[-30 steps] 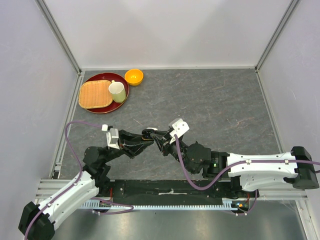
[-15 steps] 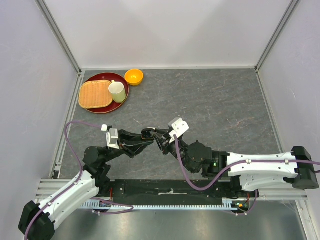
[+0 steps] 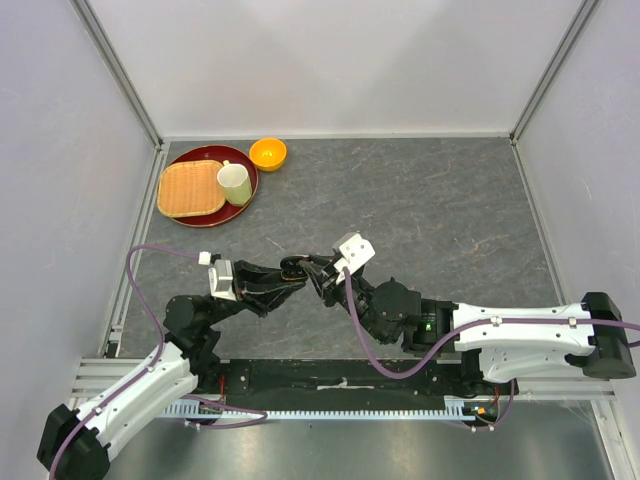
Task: Insert the wireless bluetooth earbuds into the charging case
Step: Place the earbud in the charging case.
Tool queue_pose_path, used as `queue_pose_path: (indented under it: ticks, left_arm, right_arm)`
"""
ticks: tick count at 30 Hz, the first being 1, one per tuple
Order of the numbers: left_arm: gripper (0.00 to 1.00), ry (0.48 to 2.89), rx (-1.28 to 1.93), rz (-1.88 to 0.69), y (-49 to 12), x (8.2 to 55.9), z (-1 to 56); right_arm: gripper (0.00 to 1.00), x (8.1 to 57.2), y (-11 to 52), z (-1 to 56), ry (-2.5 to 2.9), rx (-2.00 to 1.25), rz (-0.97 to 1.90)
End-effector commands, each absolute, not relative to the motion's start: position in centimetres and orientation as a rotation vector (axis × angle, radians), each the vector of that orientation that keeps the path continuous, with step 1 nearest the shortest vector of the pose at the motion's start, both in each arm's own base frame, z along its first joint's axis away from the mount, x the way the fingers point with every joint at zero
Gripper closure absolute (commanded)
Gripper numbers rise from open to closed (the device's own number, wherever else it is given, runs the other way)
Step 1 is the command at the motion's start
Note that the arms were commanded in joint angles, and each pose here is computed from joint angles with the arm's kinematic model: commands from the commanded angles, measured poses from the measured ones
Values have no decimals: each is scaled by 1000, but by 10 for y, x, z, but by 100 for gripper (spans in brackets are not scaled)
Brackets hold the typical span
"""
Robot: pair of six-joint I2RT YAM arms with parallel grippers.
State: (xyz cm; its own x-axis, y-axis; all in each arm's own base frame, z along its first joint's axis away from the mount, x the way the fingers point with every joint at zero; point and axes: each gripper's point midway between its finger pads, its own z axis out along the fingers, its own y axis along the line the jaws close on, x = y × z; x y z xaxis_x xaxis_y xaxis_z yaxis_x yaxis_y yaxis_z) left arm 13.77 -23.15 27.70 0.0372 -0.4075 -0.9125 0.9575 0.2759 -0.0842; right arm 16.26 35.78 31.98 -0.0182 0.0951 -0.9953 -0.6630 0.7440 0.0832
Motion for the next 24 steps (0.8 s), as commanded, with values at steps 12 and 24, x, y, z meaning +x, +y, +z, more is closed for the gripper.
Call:
queue_pose_path:
  ticks: [12, 24]
  left_arm:
    - [98, 986, 663, -1130, -227, 141, 291]
    - [98, 975, 670, -1139, -227, 139, 296]
  right_arm:
    - [100, 151, 353, 359, 1405, -443, 796]
    - [100, 148, 371, 346, 1427, -508, 789]
